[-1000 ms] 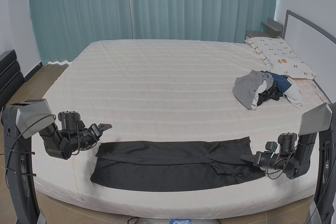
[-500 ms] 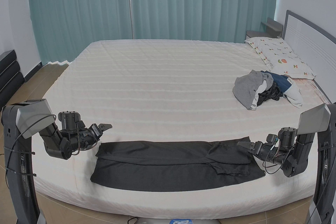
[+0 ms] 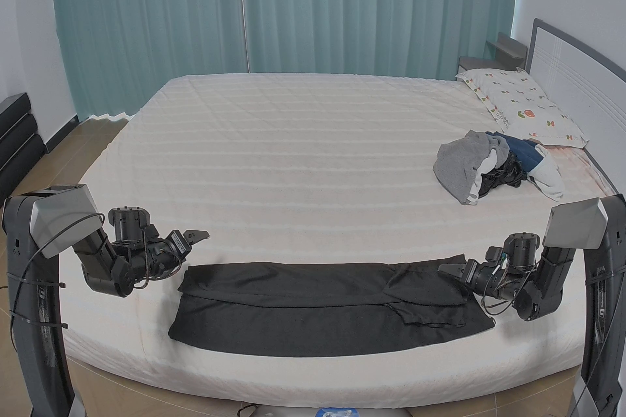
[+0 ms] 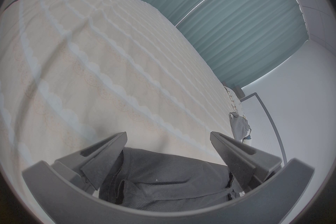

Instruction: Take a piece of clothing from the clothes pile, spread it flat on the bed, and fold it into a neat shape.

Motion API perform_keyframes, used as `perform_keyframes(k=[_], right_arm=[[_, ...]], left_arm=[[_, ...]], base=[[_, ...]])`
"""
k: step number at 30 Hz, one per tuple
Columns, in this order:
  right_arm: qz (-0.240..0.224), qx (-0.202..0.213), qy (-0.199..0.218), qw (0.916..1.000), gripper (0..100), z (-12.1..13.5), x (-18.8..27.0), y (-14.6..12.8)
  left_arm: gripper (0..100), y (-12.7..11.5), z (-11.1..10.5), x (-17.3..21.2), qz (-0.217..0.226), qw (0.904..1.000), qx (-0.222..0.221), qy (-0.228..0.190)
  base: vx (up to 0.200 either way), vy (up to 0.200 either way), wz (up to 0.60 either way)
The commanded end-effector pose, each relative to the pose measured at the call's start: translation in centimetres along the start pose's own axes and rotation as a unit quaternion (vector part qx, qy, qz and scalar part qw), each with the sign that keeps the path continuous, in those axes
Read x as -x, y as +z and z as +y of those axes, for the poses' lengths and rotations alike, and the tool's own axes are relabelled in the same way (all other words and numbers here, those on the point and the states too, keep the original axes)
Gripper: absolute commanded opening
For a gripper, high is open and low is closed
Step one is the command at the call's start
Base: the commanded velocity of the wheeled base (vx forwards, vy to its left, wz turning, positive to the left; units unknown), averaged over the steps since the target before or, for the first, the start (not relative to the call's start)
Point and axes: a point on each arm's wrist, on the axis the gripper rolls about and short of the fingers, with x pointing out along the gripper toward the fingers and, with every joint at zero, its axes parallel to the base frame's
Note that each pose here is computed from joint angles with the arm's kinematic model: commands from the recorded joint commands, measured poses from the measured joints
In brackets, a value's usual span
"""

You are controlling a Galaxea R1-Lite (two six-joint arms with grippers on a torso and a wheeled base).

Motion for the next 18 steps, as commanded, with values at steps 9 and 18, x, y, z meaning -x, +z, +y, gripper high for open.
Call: perform_keyframes(k=[9, 18], right_arm=[[-0.029, 0.022, 0.031, 0.9989, 0, 1.0, -0.5, 0.3], [-0.058, 0.034, 0.038, 0.9970, 0, 0.1, -1.4, 0.1]], left_arm=[[100, 0.0, 0.0, 0.0, 0.000, 1.0000, 0.000, 0.000], [100, 0.0, 0.0, -0.1, 0.000, 1.0000, -0.001, -0.001]], base=[[0.000, 0.000, 0.00], [0.000, 0.000, 0.00]])
